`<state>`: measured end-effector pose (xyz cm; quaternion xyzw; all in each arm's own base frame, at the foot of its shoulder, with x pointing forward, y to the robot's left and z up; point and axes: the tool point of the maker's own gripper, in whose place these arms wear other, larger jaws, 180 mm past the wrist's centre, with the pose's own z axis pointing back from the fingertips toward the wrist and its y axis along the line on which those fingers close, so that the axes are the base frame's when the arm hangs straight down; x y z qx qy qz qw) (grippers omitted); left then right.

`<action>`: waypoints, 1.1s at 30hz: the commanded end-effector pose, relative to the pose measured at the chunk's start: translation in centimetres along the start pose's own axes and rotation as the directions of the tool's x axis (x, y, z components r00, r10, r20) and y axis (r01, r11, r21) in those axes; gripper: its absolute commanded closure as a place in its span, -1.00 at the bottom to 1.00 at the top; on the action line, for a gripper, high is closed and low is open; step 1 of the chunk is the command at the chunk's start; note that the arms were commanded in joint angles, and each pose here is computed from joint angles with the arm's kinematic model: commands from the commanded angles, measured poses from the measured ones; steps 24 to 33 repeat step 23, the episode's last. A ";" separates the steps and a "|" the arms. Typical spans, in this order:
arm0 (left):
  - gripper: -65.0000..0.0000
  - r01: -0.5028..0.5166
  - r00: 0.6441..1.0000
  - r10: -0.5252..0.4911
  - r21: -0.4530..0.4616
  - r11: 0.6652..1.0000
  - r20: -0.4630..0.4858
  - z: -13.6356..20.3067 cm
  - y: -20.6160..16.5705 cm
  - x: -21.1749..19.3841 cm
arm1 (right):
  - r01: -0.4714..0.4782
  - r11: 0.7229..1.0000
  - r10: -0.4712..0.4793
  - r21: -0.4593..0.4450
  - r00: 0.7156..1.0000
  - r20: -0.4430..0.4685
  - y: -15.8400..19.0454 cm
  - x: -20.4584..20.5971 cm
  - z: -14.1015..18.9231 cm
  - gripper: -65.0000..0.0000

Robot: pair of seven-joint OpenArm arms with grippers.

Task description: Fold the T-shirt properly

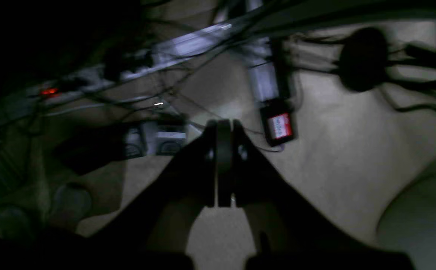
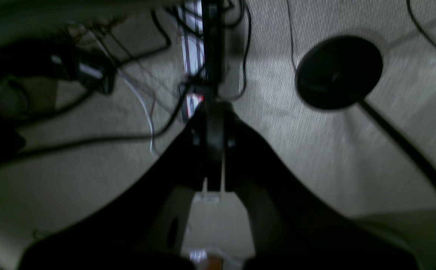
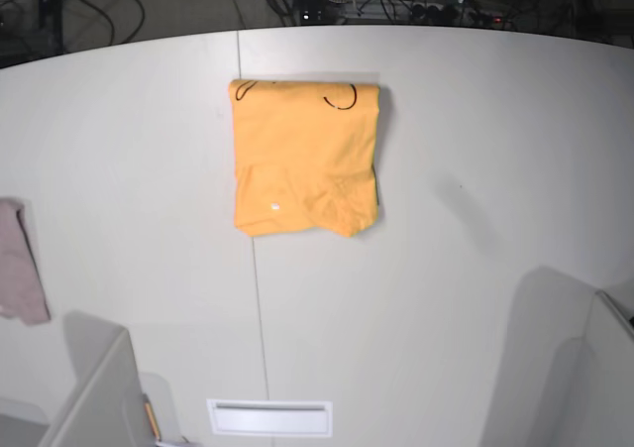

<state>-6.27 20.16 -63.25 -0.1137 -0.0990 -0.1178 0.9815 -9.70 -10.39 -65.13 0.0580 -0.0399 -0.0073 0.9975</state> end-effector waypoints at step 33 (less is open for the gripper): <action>1.00 0.052 0.997 -0.059 0.129 0.990 0.050 -0.4 3.0 2.8 | -0.010 1.000 0.010 0.004 1.000 0.005 0.4 0.8 -0.2 1.00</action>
